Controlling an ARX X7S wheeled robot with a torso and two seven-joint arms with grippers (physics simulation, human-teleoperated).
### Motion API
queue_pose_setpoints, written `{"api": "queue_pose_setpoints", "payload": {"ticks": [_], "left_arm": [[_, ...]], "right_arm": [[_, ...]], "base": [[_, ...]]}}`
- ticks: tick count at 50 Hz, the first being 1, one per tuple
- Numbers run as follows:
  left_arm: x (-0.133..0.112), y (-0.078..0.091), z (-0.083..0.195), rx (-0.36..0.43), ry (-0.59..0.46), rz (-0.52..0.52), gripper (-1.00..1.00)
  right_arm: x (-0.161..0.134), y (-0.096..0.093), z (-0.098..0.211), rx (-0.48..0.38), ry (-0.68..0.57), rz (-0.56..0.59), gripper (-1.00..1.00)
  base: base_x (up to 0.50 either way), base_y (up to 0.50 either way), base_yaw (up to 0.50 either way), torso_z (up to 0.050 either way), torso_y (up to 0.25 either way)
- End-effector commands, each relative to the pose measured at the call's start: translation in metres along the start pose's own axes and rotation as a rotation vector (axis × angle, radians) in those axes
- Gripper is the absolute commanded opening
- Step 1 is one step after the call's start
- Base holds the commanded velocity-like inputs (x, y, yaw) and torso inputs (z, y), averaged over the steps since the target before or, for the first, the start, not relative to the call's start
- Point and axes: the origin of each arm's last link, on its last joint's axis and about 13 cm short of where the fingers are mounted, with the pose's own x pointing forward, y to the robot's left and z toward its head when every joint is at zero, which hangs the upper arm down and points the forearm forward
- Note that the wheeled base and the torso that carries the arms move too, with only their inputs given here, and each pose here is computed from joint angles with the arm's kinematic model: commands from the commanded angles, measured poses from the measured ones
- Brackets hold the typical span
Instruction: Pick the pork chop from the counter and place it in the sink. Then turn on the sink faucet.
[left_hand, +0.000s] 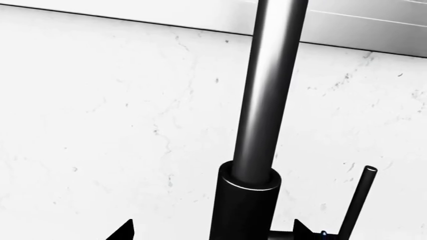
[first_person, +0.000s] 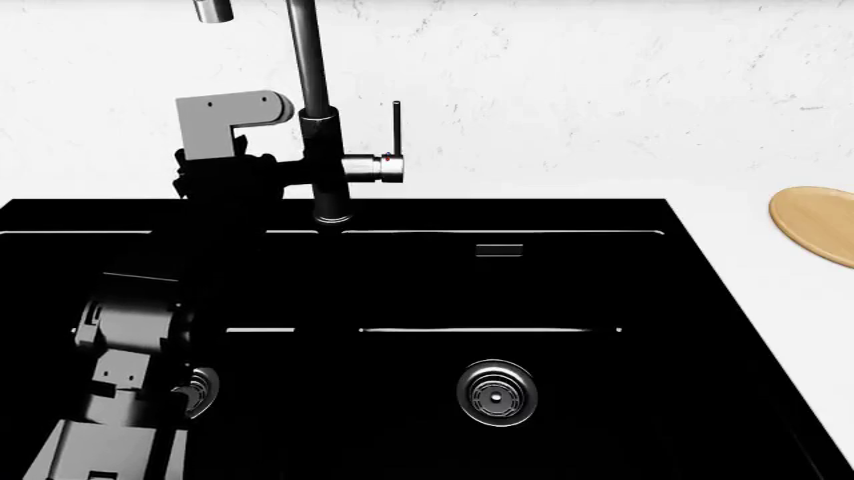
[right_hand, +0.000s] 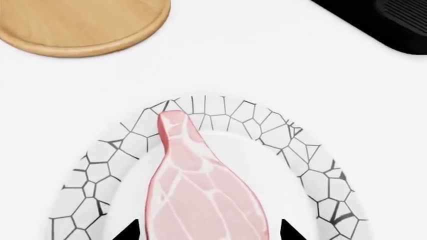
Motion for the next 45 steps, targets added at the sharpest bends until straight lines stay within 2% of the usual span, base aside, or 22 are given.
{"api": "queue_pose_setpoints", "payload": {"ticks": [1,12,39,40,45], "left_arm": [[0.0,0.001,0.0,0.0,-0.001,0.002,1.0],[0.001,0.002,-0.002,0.0,0.001,0.005,1.0],[0.001,0.001,-0.003,0.003,0.001,0.005,1.0],[0.001,0.001,-0.002,0.003,0.001,0.006,1.0],[0.001,0.002,-0.002,0.002,0.001,0.006,1.0]], "right_arm": [[0.003,0.002,-0.006,-0.023,0.016,0.018,1.0],[0.006,0.006,-0.007,-0.046,0.027,0.039,1.0],[0.01,-0.002,-0.02,-0.004,0.056,0.018,1.0],[0.01,-0.002,-0.019,-0.007,0.053,0.018,-1.0],[0.008,-0.002,-0.015,-0.011,0.037,0.014,-1.0]], "base": [[0.0,0.0,0.0,0.0,0.0],[0.0,0.0,0.0,0.0,0.0],[0.0,0.0,0.0,0.0,0.0],[0.0,0.0,0.0,0.0,0.0],[0.0,0.0,0.0,0.0,0.0]]}}
